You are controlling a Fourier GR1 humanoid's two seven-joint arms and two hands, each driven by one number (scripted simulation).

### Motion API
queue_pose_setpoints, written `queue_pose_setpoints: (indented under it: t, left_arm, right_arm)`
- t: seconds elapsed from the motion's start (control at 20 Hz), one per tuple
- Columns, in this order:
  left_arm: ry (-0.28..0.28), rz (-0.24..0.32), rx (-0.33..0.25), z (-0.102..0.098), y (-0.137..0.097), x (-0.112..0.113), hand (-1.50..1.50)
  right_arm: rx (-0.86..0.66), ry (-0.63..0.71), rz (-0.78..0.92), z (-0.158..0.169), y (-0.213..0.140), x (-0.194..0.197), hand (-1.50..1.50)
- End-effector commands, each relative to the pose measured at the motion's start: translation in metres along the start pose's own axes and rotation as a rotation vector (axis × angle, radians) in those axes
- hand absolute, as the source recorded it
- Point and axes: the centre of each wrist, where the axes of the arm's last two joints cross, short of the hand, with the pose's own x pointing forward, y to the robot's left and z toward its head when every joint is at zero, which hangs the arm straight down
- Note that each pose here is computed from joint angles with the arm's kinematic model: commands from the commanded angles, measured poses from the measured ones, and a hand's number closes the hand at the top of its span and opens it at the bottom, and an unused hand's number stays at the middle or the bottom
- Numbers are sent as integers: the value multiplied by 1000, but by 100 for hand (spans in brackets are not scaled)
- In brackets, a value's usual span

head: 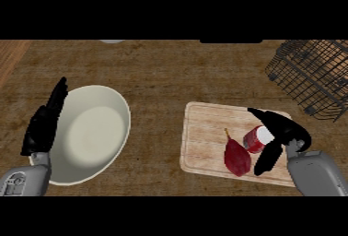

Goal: Pick the can from the cutting board and place it in the tiered basket

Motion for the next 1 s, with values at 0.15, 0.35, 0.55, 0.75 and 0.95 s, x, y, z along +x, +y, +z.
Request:
queue_pose_setpoints:
  t: [0.15,0.35,0.55,0.75,0.95]
  left_arm:
    - [2,5,-5,5,-9,-9,0]
    - [9,-9,-8,-8,0,-10,0]
    - [4,-7,-18,7,10,-11,0]
    - [9,12,-11,13,8,-4,0]
    - [5,10,-18,11,-1,-8,0]
  right_arm:
    - [91,12,22,-11,2,19,150]
    - [131,-107,229,-16,30,5,150]
    - [73,-122,196,-11,27,4,150]
    - [57,-118,0,-10,16,-1,150]
    - [5,-137,-66,11,-9,5,150]
